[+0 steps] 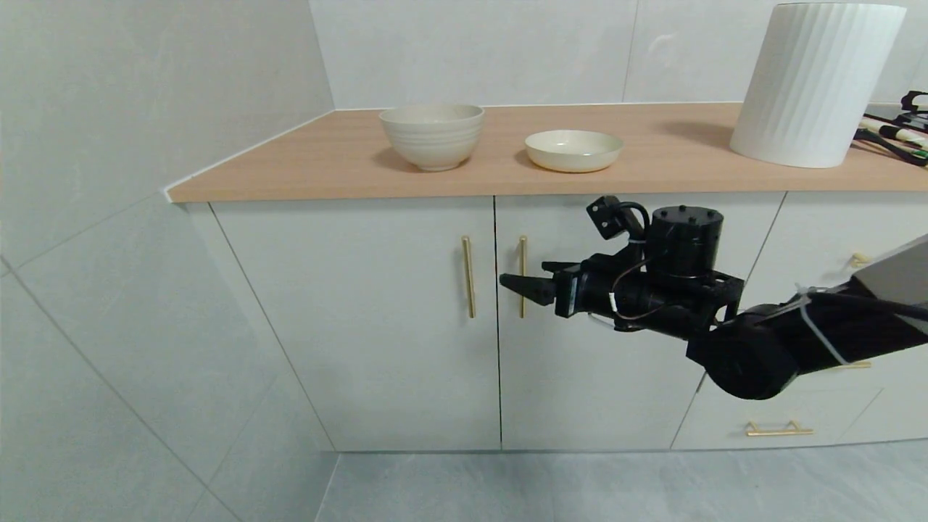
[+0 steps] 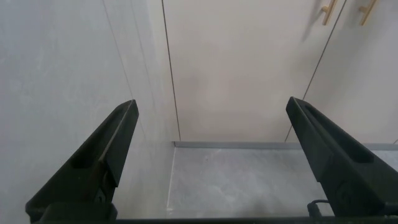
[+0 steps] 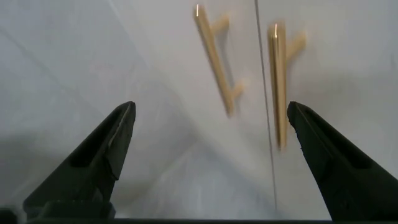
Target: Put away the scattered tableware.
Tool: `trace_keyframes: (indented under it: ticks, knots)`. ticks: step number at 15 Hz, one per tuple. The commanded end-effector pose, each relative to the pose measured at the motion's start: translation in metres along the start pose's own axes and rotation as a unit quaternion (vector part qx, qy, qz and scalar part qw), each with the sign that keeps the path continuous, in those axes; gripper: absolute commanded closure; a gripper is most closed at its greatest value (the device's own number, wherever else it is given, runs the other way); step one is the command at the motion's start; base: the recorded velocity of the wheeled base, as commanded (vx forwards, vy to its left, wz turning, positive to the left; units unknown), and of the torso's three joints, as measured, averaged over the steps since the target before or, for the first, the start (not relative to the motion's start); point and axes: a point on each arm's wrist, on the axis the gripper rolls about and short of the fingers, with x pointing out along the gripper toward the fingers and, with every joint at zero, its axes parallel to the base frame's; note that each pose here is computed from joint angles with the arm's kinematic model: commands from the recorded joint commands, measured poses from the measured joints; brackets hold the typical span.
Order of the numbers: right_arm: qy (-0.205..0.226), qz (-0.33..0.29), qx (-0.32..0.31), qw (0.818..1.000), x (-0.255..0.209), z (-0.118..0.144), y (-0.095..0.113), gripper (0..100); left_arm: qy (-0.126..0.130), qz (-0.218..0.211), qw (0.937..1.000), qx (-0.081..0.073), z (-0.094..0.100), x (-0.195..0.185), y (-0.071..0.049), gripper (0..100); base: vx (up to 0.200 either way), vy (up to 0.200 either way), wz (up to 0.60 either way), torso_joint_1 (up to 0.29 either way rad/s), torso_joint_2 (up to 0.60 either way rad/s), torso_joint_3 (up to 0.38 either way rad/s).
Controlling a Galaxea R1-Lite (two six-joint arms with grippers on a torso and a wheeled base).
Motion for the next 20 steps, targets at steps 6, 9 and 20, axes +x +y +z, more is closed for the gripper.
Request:
trace_keyframes:
  ticks: [6,9,20]
  knots:
    - [-0.009,-0.005,0.054,0.998,0.031,-0.019,-0.017,0,0.0,0.0,1.0,0.0,0.0,0.0,0.0,0,0.0,0.0,0.0,0.0,0.0,0.0]
    - [-0.029,-0.003,0.087,0.996,0.034,-0.012,-0.02,0,0.0,0.0,1.0,0.0,0.0,0.0,0.0,0,0.0,0.0,0.0,0.0,0.0,0.0]
    - [-0.029,-0.01,0.109,0.994,0.047,-0.025,-0.026,0,0.0,0.001,1.0,0.0,0.0,0.0,0.0,0,0.0,0.0,0.0,0.0,0.0,0.0]
